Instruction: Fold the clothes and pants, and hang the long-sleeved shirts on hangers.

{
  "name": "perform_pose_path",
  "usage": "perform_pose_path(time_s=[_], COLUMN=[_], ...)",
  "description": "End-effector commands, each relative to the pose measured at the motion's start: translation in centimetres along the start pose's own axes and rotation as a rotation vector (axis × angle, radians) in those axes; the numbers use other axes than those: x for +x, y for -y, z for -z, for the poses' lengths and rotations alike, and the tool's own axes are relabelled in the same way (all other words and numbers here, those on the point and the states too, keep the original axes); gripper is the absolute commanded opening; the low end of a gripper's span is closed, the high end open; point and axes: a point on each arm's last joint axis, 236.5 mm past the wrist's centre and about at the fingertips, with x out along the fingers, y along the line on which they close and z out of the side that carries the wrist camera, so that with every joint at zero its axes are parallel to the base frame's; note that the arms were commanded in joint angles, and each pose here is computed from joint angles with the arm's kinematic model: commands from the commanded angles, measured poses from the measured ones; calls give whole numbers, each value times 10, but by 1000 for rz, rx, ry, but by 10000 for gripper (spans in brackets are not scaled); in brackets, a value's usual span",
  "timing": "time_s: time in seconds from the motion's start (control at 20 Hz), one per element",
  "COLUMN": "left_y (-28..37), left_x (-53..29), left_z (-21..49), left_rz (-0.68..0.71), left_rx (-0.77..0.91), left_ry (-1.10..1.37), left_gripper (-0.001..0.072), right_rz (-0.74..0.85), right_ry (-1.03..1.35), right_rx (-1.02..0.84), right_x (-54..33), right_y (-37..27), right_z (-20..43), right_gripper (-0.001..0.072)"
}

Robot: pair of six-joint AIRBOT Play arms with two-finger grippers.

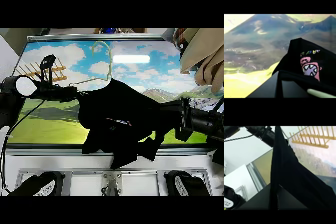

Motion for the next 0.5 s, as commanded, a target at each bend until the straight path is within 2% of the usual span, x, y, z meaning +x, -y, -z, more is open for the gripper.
perform_pose_path(time_s=[0.0, 0.45], left_y=[-6, -1], left_x=[-1, -15], left_z=[-3, -18], left_rz=[-10, -8], left_rx=[-2, 49], left_ry=[8, 49], left_gripper=[17, 17], right_rz=[-14, 67], right_ry=[-39, -218], right_rx=[24, 46], right_x=[0, -6], right_y=[-4, 14], right_z=[9, 51], right_gripper=[13, 12])
